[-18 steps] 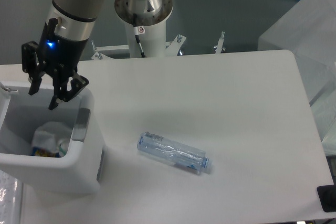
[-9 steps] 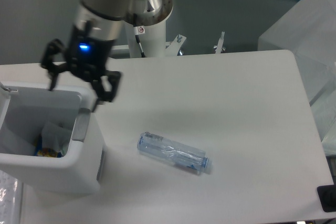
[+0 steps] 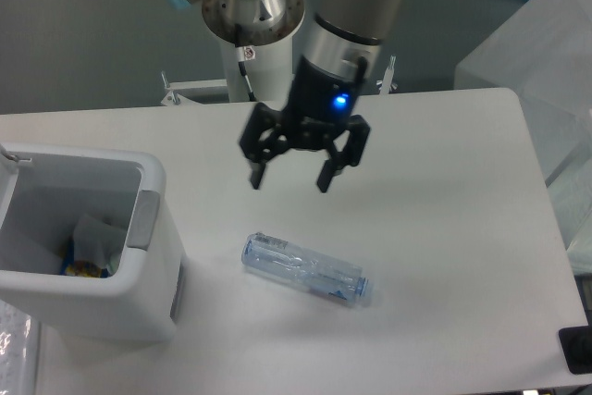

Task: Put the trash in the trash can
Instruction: 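Move the open gripper over the clear plastic water bottle, then lower the gripper and close it around the bottle's cap end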

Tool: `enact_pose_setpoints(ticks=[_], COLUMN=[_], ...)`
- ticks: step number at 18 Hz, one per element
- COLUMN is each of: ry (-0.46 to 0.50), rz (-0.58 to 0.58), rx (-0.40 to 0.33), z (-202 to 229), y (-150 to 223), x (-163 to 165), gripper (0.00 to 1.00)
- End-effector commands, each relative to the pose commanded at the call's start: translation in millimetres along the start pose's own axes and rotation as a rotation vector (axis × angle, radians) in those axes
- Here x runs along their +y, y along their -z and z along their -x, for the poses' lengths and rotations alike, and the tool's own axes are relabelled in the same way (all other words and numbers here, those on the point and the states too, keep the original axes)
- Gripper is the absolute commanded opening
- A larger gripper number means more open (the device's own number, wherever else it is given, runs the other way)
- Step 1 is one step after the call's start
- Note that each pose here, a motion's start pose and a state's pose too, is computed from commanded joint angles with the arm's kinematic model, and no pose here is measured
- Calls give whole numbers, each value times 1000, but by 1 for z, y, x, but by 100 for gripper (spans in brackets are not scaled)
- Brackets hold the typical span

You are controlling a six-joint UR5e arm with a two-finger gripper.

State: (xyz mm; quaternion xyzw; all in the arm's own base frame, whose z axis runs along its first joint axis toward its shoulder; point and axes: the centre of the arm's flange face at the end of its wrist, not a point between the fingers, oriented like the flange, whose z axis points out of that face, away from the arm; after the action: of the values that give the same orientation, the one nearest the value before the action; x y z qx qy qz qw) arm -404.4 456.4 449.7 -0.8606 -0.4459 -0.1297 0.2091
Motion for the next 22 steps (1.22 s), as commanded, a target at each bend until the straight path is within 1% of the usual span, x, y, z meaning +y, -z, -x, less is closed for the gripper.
enact_pose_setpoints(ticks=[1, 3, 6, 9, 11, 12, 13, 17, 19, 22], ry=[44, 132, 172, 223, 265, 268, 265, 312, 304, 333], rz=[-1, 6, 61, 88, 98, 115, 120, 132, 147, 155], rx=[-43, -97, -105, -129, -201, -236, -266, -285, -300, -314], z=[10, 27, 45, 60, 74, 73, 74, 81, 78, 82], y=[-12, -39, -80, -108, -131, -152, -163, -194, -210, -220], x=[-7, -19, -24, -28, -28, -25, -25, -31, -30, -30], gripper=[100, 100, 100, 100, 100, 100, 100, 99, 99, 99])
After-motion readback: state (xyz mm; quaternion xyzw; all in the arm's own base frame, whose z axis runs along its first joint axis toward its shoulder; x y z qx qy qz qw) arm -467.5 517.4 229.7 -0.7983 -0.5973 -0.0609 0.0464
